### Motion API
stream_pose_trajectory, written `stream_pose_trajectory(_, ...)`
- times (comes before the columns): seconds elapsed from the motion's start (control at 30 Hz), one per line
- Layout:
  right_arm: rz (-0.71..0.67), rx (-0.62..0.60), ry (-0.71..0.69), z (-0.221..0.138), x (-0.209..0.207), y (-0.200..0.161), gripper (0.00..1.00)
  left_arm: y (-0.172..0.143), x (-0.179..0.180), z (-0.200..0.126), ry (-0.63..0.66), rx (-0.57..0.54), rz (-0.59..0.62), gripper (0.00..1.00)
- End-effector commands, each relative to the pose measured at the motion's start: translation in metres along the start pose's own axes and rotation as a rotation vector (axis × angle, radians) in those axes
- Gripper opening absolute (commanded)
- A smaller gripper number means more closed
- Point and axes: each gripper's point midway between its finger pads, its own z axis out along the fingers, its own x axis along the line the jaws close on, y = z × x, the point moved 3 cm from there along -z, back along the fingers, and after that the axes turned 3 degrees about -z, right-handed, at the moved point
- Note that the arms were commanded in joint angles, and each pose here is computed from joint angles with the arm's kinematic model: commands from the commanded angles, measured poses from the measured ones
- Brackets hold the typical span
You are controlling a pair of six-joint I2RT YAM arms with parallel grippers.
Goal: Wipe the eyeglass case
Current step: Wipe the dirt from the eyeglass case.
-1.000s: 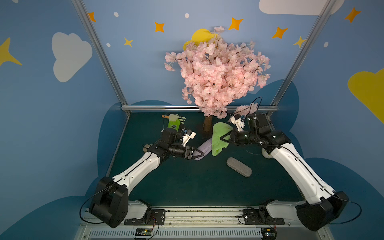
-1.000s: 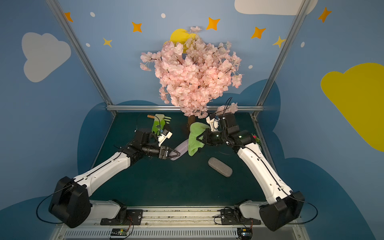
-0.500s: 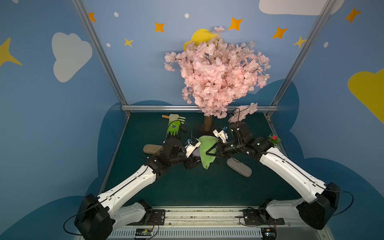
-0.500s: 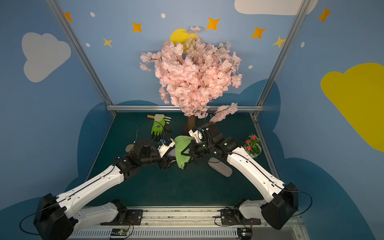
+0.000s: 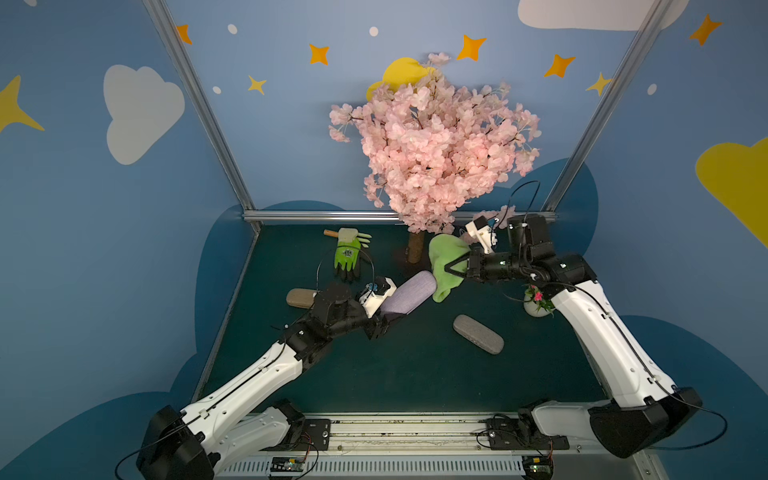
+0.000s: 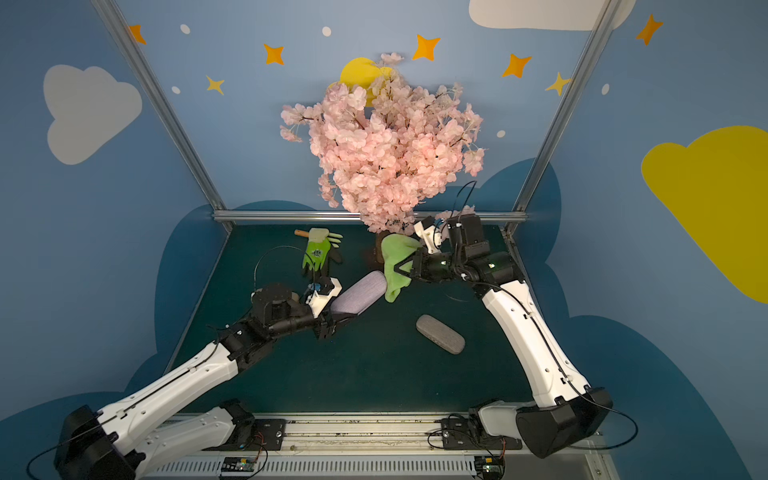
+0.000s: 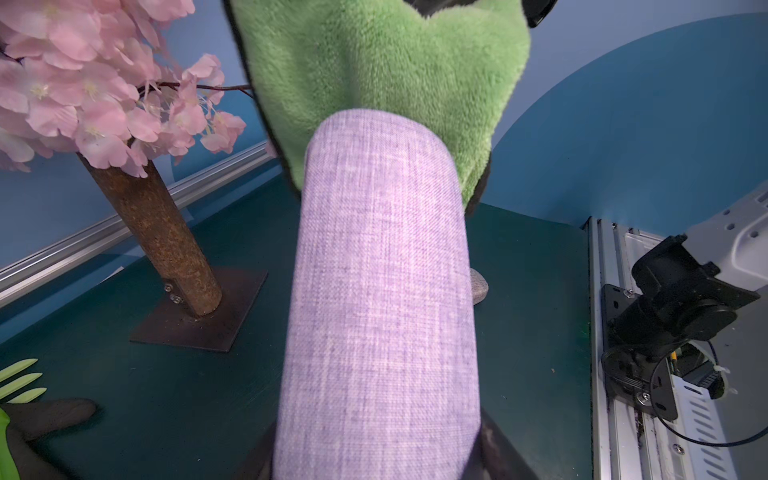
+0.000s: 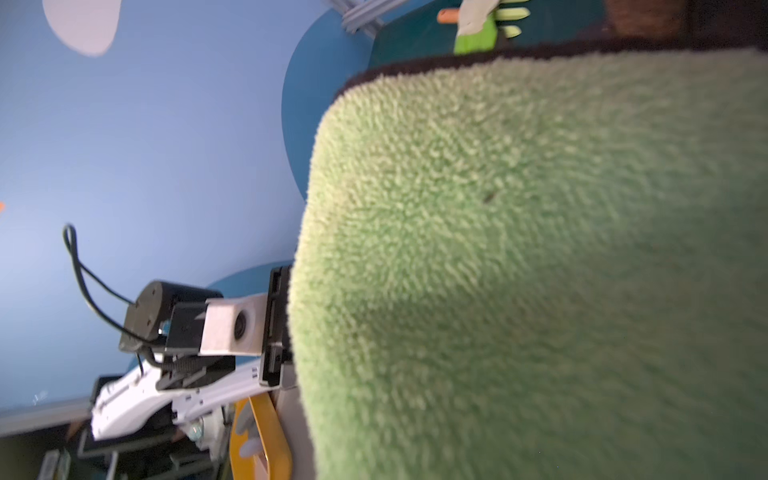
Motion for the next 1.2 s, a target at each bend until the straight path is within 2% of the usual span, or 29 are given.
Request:
stream_pose_trajectory(0.0, -0.069, 0.105, -0.049, 0.011, 0.002, -0.015, 0.0, 0.022, -0.003, -0.003, -0.014, -0.061, 0.05, 0.03)
stream_pose_trajectory(0.1, -0.041, 0.185, -0.003, 0.021, 0.0, -0.025, 0.0, 0.028, 0.003, -0.005, 0.029, -0.078, 0.065, 0.03)
stream_pose_trajectory(0.23, 0.068, 0.29, 0.109, 0.031, -0.001, -0.04, 0.0, 0.033, 0.022, -0.013, 0.175, -0.113, 0.057, 0.03)
stream_pose_trajectory(0.3, 0.109, 0.305, 0.134, 0.031, -0.002, -0.045, 0.0, 0.036, 0.032, -0.019, 0.244, -0.139, 0.026, 0.03)
stream_pose_trajectory(0.43, 0.164, 0.266, 0.21, 0.023, -0.002, -0.045, 0.0, 0.039, 0.048, -0.028, 0.313, -0.169, -0.046, 0.03)
stream_pose_trajectory(0.57, 0.211, 0.223, 0.301, 0.029, 0.004, -0.042, 0.0, 0.042, 0.054, -0.029, 0.315, -0.202, -0.12, 0.03)
stream_pose_trajectory(0.83, 0.29, 0.02, 0.346, 0.091, 0.017, -0.026, 0.0, 0.048, 0.052, -0.019, 0.243, -0.263, -0.29, 0.03)
stream_pose_trajectory(0.93, 0.236, 0.014, 0.368, 0.101, 0.038, -0.027, 0.0, 0.046, 0.054, -0.015, 0.235, -0.246, -0.382, 0.03)
stream_pose_trajectory(1.0, 0.165, 0.021, 0.323, 0.097, 0.047, -0.03, 0.0, 0.043, 0.054, -0.011, 0.211, -0.21, -0.438, 0.03)
stream_pose_trajectory(1.17, -0.117, -0.008, 0.106, 0.066, 0.059, -0.028, 0.0, 0.042, 0.036, -0.002, -0.036, -0.112, -0.602, 0.03)
